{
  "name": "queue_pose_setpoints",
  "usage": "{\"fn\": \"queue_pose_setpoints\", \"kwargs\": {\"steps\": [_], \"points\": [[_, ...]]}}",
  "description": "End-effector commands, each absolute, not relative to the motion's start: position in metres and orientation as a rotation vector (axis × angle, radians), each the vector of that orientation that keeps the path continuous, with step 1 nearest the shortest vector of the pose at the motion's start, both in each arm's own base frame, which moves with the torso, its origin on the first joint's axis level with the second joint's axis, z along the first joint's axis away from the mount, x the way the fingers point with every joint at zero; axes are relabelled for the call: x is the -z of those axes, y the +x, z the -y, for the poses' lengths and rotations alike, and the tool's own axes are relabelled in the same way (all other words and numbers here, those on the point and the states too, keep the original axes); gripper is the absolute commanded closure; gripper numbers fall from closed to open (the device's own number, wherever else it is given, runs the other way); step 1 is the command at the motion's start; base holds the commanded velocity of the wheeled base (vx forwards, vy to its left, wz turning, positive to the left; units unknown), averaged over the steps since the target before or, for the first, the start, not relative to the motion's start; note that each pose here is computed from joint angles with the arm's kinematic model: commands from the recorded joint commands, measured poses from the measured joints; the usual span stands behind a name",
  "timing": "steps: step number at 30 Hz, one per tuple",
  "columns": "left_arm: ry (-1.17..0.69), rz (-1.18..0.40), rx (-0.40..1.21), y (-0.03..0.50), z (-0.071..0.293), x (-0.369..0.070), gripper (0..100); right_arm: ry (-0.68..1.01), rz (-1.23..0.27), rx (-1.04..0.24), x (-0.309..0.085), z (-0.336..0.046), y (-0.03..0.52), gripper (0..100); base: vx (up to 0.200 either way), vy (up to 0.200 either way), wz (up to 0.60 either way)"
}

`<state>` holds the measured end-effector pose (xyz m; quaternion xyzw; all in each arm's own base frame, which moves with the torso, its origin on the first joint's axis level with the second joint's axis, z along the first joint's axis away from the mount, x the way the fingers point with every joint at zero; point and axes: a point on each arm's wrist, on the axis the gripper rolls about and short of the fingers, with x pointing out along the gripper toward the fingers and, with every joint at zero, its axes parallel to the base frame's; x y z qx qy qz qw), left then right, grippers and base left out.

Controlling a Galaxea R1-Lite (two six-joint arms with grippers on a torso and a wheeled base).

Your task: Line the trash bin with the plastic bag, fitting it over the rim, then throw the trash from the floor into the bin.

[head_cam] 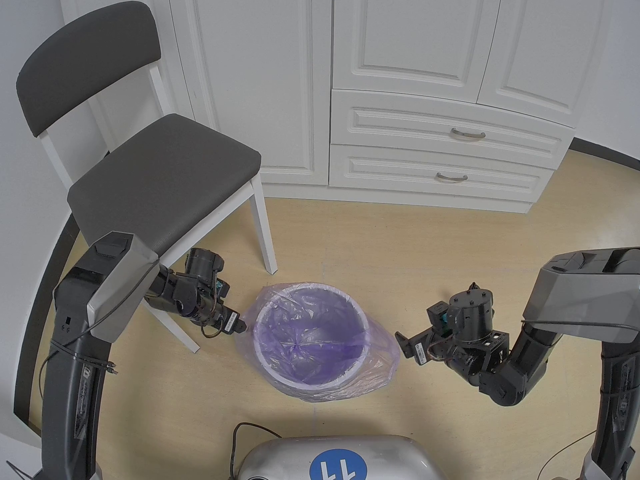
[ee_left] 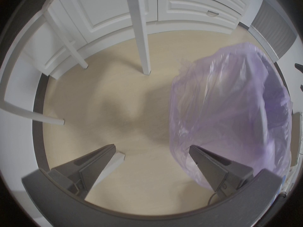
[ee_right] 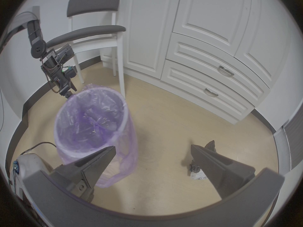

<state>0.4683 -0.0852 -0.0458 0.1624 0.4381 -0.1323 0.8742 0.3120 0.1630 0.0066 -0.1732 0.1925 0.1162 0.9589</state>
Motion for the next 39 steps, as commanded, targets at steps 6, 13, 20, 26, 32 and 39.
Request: {"fn": "queue_pose_setpoints", "kwargs": {"steps": [6,13,20,26,32,39], "points": [[0.446,-0.952,0.312,0.494,0.108,0.086,0,-0.299,-0.420,-0.137,0.021,-0.123,0.361,0,0.000,0.000,0.00],[0.405,-0.917,0.336,0.503,0.113,0.095,0,-0.255,-0.427,-0.108,0.041,-0.121,0.378,0,0.000,0.000,0.00],[0.232,-0.913,0.315,0.505,0.123,0.092,0,-0.218,-0.431,-0.085,0.056,-0.117,0.390,0,0.000,0.000,0.00],[0.213,-0.894,0.294,0.506,0.112,0.067,0,-0.197,-0.381,-0.083,0.040,-0.114,0.390,0,0.000,0.000,0.00],[0.193,-0.919,0.280,0.482,0.098,0.037,0,-0.194,-0.306,-0.145,0.018,-0.110,0.374,0,0.000,0.000,0.00],[0.221,-0.813,0.238,0.432,0.090,0.031,0,-0.232,-0.270,-0.139,-0.015,-0.100,0.359,0,0.000,0.000,0.00]]}}
